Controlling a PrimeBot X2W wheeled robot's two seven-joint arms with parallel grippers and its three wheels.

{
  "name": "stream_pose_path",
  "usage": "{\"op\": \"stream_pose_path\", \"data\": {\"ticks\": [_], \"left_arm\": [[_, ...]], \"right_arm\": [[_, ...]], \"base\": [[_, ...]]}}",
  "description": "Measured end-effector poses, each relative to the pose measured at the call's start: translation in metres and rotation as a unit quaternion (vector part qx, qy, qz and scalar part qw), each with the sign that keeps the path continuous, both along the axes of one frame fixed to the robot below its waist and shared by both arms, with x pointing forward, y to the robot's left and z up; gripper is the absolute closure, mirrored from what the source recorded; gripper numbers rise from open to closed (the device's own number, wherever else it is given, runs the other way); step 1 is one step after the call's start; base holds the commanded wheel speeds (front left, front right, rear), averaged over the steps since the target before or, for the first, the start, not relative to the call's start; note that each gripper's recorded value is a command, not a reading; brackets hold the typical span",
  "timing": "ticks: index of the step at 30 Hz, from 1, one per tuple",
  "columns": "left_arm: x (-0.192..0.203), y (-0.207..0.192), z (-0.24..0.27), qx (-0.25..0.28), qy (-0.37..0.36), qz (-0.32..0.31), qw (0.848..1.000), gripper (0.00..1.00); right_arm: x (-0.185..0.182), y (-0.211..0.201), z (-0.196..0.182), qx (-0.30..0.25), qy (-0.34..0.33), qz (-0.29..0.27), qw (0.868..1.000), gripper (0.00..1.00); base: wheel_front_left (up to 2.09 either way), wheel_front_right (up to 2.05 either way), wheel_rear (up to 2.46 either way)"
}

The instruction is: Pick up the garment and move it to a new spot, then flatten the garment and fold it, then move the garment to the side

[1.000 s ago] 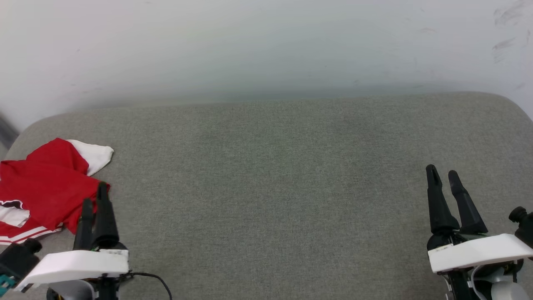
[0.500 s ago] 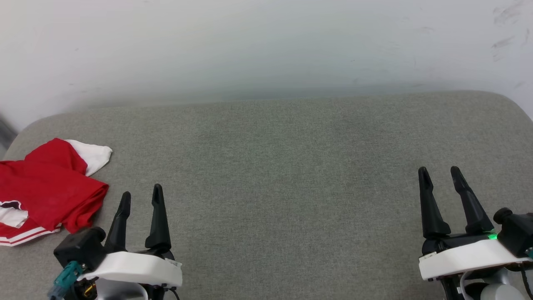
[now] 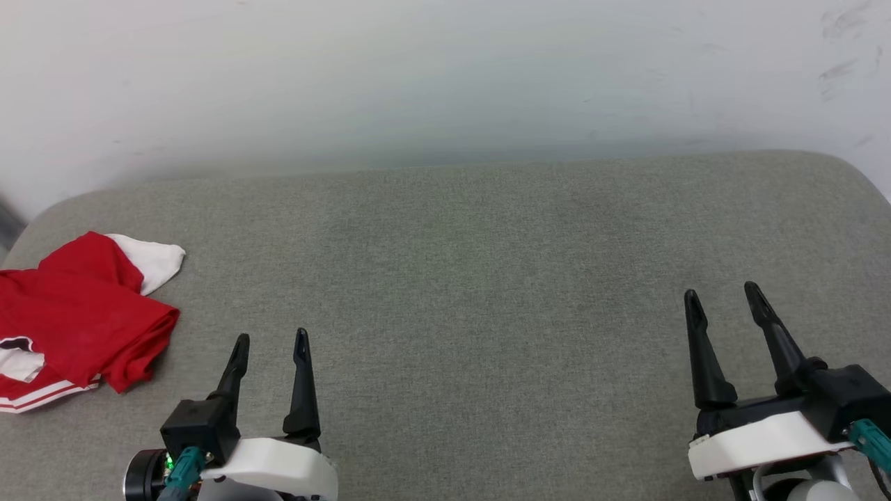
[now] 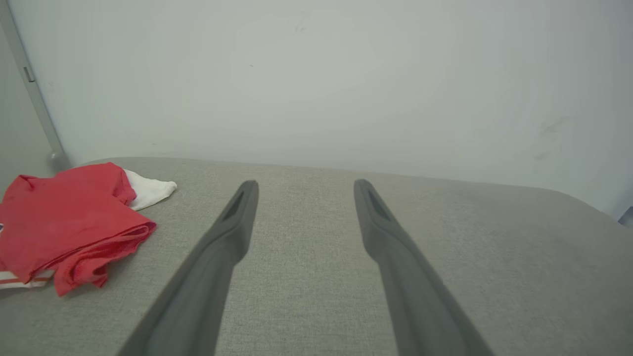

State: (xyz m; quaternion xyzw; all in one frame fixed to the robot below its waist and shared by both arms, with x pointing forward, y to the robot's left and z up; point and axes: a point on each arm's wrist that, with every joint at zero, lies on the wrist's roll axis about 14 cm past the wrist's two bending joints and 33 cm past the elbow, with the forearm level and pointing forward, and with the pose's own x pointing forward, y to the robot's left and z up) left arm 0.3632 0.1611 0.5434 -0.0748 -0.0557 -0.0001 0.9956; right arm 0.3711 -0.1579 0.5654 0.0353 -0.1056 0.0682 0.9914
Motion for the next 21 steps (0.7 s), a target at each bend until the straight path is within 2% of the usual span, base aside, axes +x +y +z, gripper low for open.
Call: {"op": "stream_pose_path", "data": {"ticks": [4,16,21], "left_arm": [[-0.001,-0.007,0.001,-0.008,-0.004,-0.009,1.0,0.0],[-0.003,0.003,0.016,-0.039,-0.042,-0.005,0.998,0.0],[-0.007,0.006,0.012,-0.028,-0.045,-0.01,0.999,0.0]], "right_arm": [[-0.001,0.002,0.003,-0.019,-0.009,0.0,1.0,0.0],[-0.005,0.003,0.012,-0.013,-0.031,0.002,0.999,0.0],[-0.007,-0.003,0.009,-0.007,-0.028,-0.006,1.0,0.0]], "base": [[0.0,0.0,0.0],[0.0,0.0,0.0],[0.0,0.0,0.0]]}}
